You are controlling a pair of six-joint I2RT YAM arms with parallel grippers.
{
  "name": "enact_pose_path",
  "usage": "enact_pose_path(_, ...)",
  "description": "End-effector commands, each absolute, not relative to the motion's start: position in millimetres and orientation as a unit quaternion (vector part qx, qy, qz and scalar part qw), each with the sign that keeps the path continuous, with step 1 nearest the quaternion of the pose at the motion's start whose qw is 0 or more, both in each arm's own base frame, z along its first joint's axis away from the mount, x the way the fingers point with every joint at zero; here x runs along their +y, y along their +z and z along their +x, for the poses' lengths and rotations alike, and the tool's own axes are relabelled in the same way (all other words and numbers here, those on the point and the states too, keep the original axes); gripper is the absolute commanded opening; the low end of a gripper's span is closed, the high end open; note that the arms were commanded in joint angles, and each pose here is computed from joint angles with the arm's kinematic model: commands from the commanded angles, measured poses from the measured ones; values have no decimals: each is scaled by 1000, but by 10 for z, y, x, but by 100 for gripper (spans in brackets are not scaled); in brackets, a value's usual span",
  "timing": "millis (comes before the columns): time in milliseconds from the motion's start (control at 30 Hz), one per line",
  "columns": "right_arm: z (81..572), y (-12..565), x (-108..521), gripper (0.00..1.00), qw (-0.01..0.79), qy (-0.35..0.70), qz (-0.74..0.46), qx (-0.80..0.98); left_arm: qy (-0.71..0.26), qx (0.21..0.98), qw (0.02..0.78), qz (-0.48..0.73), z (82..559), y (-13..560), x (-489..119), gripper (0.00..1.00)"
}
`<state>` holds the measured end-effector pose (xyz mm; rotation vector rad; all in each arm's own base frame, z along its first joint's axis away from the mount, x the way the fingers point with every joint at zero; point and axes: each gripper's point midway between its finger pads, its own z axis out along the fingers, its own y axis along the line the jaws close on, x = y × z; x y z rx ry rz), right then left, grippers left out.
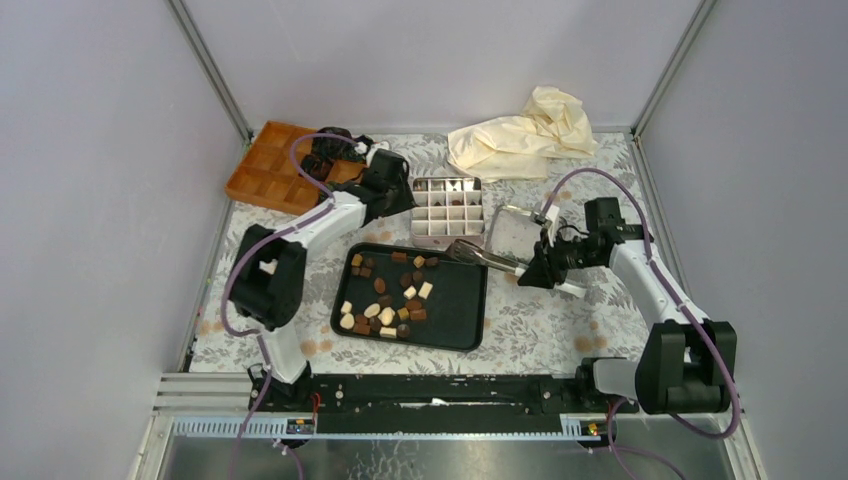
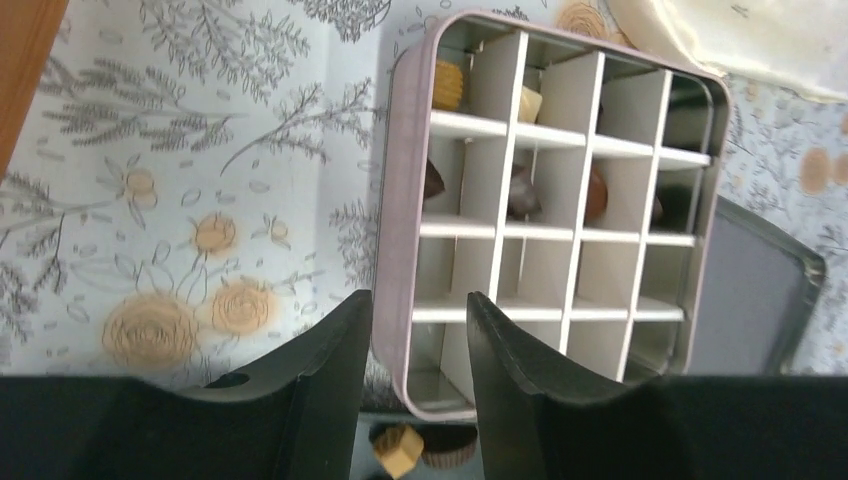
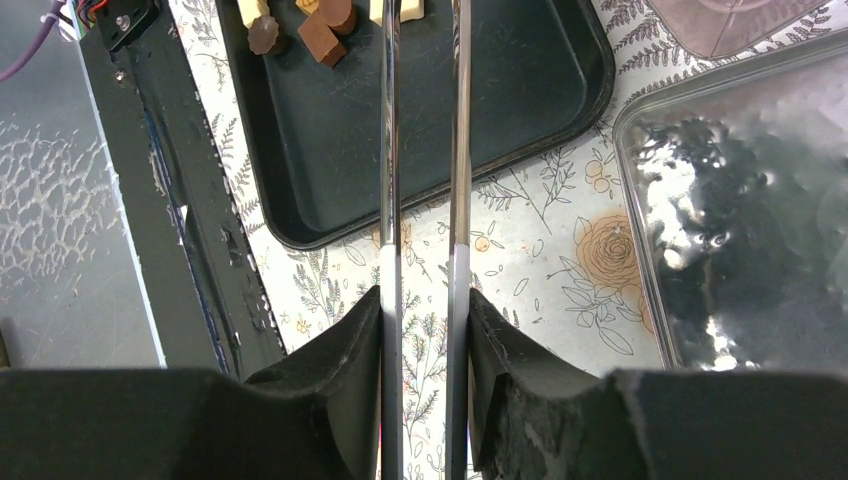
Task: Pack the chocolate
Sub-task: Adjust the packing box at the center of the board.
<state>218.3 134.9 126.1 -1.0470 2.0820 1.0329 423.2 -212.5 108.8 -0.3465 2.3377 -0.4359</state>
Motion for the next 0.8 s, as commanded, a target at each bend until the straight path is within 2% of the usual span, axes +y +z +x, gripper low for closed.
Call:
enact_pose_path(0, 2211, 1416, 1386, 0, 324, 399, -392, 763, -103, 929, 340, -99, 4375, 971, -2057, 46)
enact_pose_path(200, 2200, 1413, 1391, 0, 325, 401, -392, 762, -66, 941, 325, -70, 4596, 837, -2101, 44)
enact_pose_path(467, 2190, 1410, 1395, 0, 325, 402, -392, 761, -33, 949, 307, -56, 4758, 623, -2107, 36)
enact_pose_path(767, 2227, 1421, 1333, 0, 333, 398, -381, 765, -27, 952, 300, -53, 4850, 543, -2148, 21)
